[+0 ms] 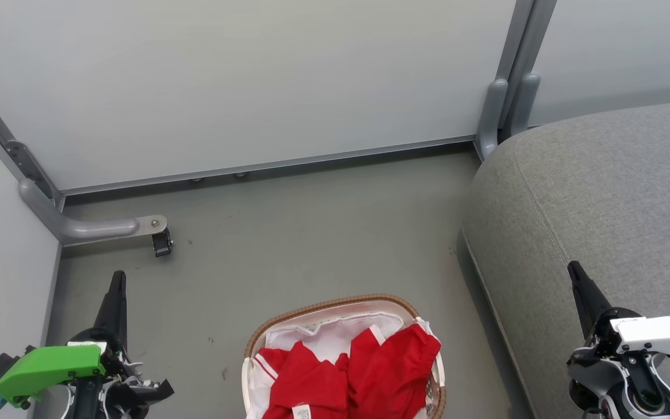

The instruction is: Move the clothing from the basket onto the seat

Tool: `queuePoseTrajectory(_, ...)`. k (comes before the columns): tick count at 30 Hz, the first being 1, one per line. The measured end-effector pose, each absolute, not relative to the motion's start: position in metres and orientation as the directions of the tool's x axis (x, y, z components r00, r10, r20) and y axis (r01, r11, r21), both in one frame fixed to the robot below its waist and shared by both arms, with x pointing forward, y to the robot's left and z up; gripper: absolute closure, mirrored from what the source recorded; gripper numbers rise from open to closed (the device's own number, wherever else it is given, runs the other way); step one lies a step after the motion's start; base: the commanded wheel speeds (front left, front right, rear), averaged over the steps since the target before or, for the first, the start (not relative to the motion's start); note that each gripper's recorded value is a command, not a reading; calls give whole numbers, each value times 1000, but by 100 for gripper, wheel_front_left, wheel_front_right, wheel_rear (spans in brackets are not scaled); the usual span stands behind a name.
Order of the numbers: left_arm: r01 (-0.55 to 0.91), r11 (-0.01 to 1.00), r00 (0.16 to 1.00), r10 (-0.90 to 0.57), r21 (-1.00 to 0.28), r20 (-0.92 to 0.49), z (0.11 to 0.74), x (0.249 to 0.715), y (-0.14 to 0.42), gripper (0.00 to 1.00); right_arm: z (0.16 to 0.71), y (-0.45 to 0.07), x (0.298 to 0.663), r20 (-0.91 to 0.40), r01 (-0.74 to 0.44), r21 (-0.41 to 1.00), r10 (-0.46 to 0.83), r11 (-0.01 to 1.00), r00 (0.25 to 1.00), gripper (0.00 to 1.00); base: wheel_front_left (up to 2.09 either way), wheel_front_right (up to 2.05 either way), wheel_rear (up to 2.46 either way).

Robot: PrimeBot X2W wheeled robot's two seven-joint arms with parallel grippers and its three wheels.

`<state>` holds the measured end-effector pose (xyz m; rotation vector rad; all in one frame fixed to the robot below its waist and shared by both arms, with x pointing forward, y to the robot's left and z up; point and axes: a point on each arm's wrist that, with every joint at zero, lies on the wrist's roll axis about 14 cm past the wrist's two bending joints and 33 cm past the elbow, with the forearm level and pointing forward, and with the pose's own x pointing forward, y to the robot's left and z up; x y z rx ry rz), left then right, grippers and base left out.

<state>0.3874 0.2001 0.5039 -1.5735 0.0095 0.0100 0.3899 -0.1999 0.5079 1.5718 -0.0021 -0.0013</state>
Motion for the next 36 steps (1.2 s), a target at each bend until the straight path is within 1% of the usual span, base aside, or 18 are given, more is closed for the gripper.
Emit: queuePoseTrajectory(36,-12,-3,1000,0,-1000,-12,504,387,200,100,508,-200,390,1,-1,1000,-3,-1,1000,100,0,0,0)
